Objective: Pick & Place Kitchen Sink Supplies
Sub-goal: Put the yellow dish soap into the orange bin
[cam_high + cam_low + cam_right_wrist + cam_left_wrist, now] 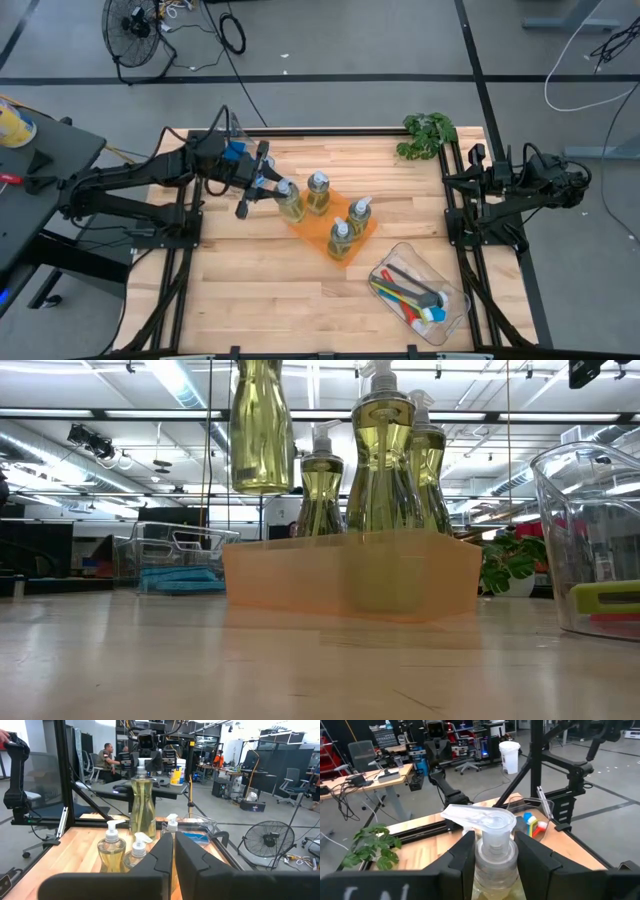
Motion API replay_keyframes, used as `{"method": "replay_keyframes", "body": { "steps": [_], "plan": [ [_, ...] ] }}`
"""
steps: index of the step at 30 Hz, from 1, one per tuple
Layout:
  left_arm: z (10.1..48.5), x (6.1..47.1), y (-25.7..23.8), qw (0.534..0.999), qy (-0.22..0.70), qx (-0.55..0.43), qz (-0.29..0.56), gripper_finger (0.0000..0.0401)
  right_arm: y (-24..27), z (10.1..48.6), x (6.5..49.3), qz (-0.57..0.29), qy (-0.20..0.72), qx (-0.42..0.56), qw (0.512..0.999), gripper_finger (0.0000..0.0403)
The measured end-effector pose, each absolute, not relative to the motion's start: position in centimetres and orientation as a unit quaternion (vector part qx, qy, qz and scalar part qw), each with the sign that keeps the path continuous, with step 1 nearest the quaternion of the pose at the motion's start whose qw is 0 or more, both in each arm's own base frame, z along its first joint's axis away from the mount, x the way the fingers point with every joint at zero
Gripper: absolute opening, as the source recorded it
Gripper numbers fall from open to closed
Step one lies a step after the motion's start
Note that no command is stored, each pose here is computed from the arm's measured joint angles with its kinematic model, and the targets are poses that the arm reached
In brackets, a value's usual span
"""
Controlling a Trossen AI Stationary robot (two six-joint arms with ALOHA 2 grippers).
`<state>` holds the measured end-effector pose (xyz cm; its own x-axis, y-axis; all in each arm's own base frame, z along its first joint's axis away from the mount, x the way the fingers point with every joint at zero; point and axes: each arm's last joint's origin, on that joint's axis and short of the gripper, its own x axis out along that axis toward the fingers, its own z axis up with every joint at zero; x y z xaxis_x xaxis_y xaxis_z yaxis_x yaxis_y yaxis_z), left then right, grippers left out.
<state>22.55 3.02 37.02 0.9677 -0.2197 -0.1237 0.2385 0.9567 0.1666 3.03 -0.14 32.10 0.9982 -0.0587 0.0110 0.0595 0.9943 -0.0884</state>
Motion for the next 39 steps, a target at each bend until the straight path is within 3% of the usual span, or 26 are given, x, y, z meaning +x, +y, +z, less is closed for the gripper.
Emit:
{"method": "replay_keyframes", "body": {
  "steps": [39],
  "plan": [
    [34.5, 25.6, 4.9, 0.981, 0.08, 0.095, -0.149, 0.0121, -0.1, 32.1, 3.0, -0.029, -0.004, -0.044, 0.999, 0.0021]
  ]
}}
